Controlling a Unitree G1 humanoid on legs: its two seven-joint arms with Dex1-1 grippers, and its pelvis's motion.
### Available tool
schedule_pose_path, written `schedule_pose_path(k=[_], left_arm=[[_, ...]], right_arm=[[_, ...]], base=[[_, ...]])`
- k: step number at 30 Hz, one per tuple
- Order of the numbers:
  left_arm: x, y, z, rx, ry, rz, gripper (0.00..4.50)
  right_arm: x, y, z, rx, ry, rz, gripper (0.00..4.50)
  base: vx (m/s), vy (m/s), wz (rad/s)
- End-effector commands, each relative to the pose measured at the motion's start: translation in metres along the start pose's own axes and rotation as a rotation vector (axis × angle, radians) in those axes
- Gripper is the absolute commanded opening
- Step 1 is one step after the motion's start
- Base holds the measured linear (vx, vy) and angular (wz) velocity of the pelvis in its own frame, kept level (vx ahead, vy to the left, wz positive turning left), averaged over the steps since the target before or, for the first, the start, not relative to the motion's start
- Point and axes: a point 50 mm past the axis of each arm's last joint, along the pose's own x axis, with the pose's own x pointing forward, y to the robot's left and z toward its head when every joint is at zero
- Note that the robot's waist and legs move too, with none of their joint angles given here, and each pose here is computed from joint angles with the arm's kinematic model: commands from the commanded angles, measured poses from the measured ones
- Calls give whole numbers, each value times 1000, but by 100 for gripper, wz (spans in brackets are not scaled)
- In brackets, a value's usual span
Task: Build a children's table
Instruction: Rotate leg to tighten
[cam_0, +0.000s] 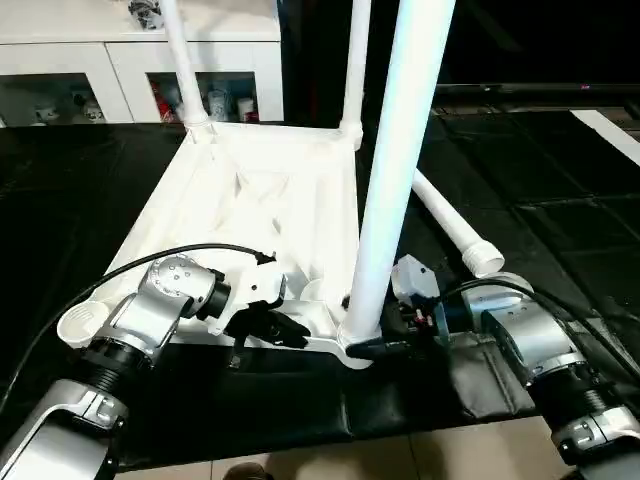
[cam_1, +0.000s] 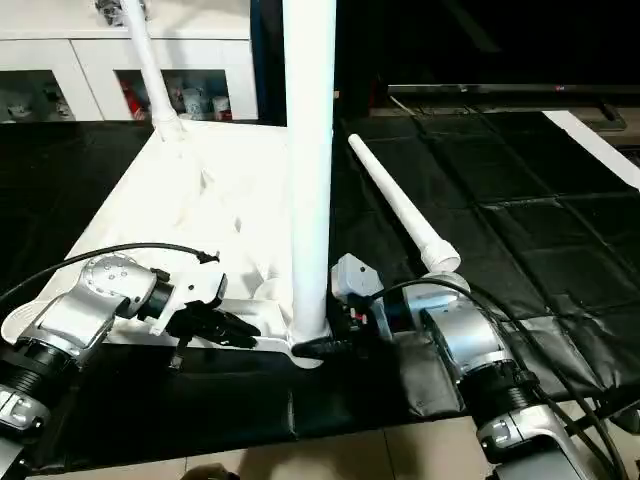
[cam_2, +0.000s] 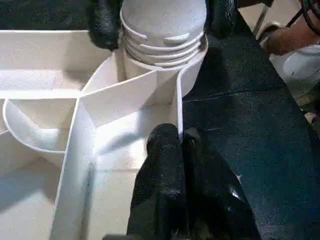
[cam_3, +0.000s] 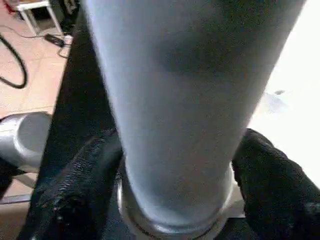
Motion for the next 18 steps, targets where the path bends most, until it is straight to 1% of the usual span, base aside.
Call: schedule_pose_path(k=[1,2,6,9,14,17,18], left_arm=[[-2,4,8,45,11,-12,0],[-2,4,7,44,11,-11,0],[-1,4,7,44,10,-9,0],[-1,5,6,44,9,-7,0],[-2,7,5,46,13,0,0],[-3,9,6,33,0,33,0],[-3,14,8,-7,-35,112,0]], right_arm=[[-1,0,3,-14,8,18,315],[-1,0,2,-12,8,18,315],[-2,0,1,-3,10,19,280],[-1,0,0,5,4,22,271],[2,1,0,13,-9,31,268],[5,3,0,23,-28,33,268],[10,2,0,48,-64,-6,267]], base=[[0,0,0],[0,0,0],[0,0,0],[0,0,0],[0,0,0],[0,0,0],[0,0,0]])
